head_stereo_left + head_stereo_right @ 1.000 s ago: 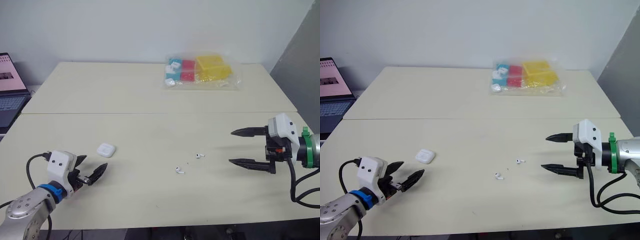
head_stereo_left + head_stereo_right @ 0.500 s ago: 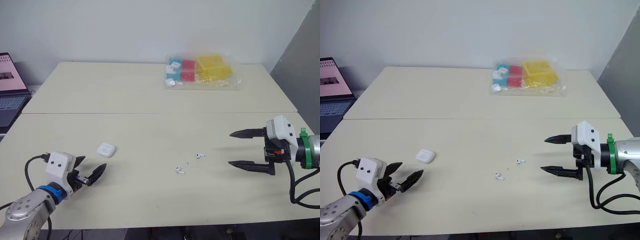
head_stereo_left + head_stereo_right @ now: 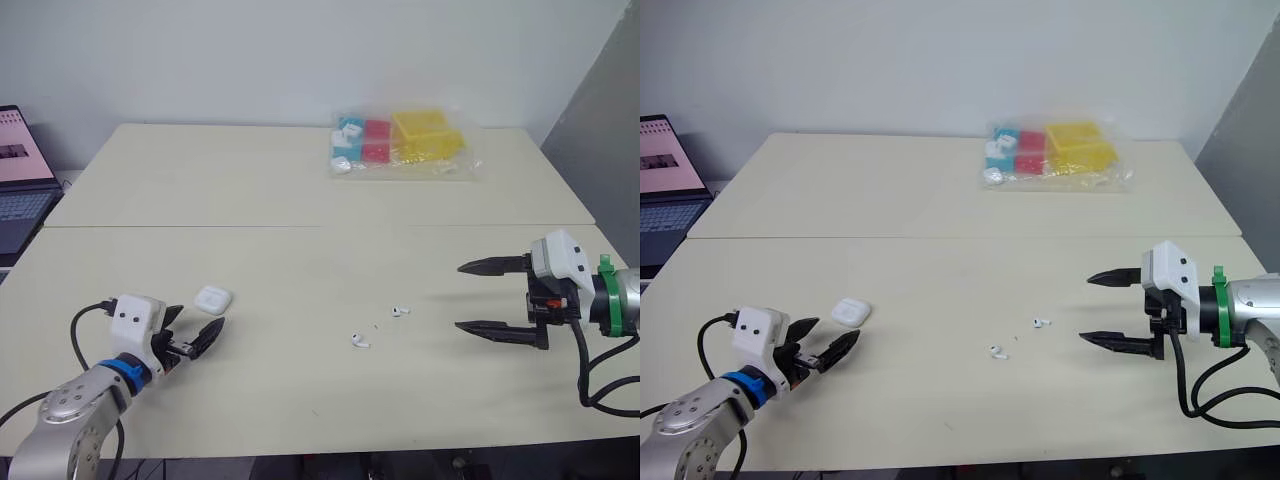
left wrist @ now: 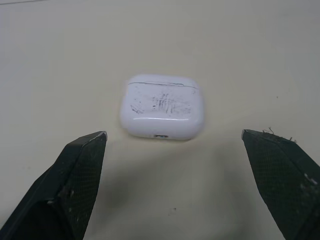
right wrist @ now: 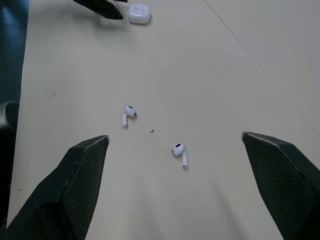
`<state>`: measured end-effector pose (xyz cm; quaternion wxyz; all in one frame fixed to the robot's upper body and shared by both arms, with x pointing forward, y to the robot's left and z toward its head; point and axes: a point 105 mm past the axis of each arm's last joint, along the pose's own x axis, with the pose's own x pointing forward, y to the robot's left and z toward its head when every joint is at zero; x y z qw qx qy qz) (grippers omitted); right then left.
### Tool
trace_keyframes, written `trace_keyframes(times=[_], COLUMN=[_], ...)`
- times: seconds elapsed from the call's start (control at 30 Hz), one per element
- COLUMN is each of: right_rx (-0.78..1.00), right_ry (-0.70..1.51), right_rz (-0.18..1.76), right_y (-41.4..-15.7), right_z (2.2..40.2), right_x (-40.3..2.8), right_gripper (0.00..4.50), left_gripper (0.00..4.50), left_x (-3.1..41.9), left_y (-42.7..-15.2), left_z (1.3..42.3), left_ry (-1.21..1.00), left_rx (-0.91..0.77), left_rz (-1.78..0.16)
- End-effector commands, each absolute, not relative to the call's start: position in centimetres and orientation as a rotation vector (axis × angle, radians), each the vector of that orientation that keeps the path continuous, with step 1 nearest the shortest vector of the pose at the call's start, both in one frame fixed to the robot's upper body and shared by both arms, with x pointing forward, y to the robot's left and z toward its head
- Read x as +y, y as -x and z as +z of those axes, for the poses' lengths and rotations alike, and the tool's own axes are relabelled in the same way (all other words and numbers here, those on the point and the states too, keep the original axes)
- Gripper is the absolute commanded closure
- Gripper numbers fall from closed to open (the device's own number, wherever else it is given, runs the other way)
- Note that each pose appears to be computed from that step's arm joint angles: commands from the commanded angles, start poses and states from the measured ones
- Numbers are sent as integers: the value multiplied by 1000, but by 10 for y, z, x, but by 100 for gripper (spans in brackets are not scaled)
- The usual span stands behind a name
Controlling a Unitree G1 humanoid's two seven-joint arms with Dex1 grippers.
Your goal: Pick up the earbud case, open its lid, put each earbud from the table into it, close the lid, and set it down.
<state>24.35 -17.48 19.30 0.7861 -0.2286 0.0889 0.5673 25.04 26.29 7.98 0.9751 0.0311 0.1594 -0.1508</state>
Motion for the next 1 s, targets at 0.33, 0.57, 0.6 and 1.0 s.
trace_keyframes(times=[0.33,0.57,0.6,1.0], right_rx=[141,132,131,121], right_ry=[522,518,517,512], right_rz=[1239,1248,1253,1256], right_y=[-242,-243,-242,-242], right_z=[202,201,201,201], right_x=[-166,-163,-162,-157], right_gripper=[5,5,5,5], left_gripper=[0,0,0,0], left_x=[267,269,269,271], left_y=[-264,-268,-268,-283], left_z=[74,69,67,64], left_ry=[-83,-88,-89,-103], left_rx=[341,376,387,391], left_rz=[-312,-386,-399,-428])
